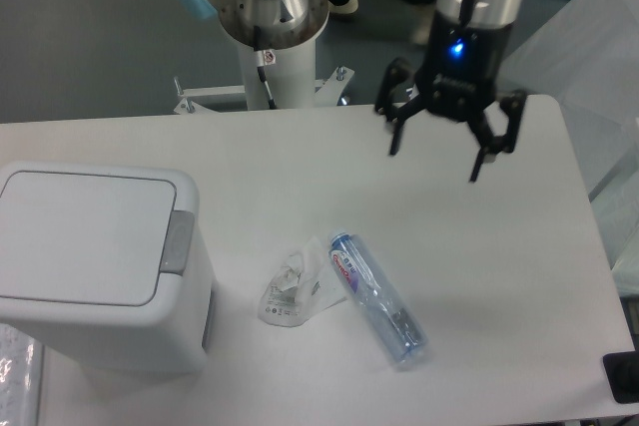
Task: Open the trash can
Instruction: 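Move the gripper over to the lid edge of the white trash can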
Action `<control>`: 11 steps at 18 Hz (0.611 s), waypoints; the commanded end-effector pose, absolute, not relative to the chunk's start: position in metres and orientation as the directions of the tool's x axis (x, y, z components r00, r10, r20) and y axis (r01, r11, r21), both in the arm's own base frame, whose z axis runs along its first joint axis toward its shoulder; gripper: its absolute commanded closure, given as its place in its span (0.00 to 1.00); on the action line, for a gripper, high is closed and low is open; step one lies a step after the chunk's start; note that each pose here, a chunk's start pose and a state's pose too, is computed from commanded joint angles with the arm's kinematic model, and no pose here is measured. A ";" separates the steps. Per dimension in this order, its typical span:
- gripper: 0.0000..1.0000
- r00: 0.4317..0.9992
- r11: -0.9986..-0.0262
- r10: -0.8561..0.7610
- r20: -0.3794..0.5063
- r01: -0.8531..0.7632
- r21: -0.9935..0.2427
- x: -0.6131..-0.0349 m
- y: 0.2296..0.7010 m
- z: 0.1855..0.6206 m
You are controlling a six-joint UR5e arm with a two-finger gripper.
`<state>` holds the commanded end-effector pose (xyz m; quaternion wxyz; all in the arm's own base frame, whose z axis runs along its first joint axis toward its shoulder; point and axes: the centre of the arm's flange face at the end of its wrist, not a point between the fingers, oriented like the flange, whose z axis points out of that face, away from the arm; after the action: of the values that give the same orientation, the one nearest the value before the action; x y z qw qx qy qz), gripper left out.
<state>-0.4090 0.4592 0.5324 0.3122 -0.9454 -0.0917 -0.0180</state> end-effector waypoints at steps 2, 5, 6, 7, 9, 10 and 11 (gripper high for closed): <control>0.00 0.961 -0.740 0.238 0.143 0.275 -0.614 -0.400 0.470 0.538; 0.00 0.924 -0.698 0.306 0.228 0.381 -0.607 -0.382 0.487 0.538; 0.00 0.909 -0.696 0.322 0.263 0.416 -0.585 -0.374 0.496 0.530; 0.00 0.903 -0.699 0.324 0.282 0.429 -0.572 -0.364 0.503 0.525; 0.00 0.900 -0.697 0.321 0.294 0.435 -0.570 -0.354 0.513 0.519; 0.00 0.897 -0.702 0.318 0.308 0.441 -0.559 -0.344 0.519 0.513; 0.00 0.897 -0.702 0.314 0.312 0.440 -0.560 -0.337 0.523 0.510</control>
<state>-0.3371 0.5228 0.5097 0.3270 -0.9173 -0.2056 -0.0965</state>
